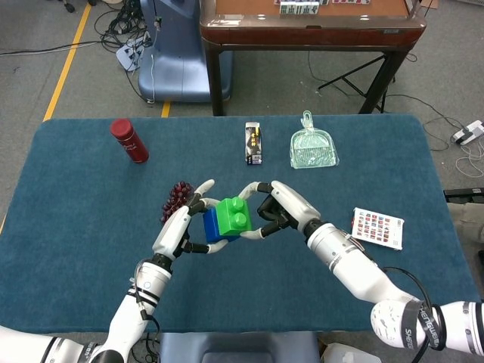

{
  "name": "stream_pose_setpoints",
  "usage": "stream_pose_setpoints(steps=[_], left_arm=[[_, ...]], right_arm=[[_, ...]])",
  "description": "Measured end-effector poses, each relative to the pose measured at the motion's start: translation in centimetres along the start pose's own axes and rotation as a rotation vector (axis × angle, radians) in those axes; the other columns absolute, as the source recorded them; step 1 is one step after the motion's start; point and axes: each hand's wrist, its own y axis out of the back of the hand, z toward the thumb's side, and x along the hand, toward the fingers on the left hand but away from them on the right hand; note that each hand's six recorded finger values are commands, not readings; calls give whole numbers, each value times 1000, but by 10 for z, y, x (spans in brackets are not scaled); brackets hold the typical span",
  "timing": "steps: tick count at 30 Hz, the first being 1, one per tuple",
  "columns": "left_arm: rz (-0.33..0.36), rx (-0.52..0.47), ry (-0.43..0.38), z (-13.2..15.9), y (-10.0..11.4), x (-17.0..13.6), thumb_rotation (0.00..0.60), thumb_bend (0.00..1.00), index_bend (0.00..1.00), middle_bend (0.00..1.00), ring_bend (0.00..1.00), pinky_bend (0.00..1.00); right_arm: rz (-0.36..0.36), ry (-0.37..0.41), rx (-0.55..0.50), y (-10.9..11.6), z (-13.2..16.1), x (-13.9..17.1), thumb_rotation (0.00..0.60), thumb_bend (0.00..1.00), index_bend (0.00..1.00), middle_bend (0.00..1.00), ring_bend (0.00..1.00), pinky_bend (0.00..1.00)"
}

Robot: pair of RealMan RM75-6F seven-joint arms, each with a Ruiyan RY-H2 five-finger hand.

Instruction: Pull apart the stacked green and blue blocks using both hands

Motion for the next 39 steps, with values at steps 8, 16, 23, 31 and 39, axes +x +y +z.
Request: stream_pose_setpoints(steps=[8,16,23,31,39], left_arm=[[-6,25,28,-11,0,-1,600,387,814,0,0,214],[-22,187,79,-34,-3,-2,600,388,803,0,0,214],[-40,361,108,-49,-12,3,600,387,672,0,0,213],[-41,499,155,-63,-23,13,600,387,556,0,0,214],[-48,512,186,-63,-26,16,600,286,0,0,0,214]], right_arm=[[-30,10,-14,12,-1,7,600,129,635,1000,1000,1000],[-89,-44,95,24,-30,10,600,129,635,1000,1000,1000],[-135,-143,309,20,-77,-1,600,129,601,1000,1000,1000],[-173,-234,492,1,-123,-25,600,125,375,1000,1000,1000],[-199,-247,537,-4,-137,-34,600,60,0,1000,1000,1000]])
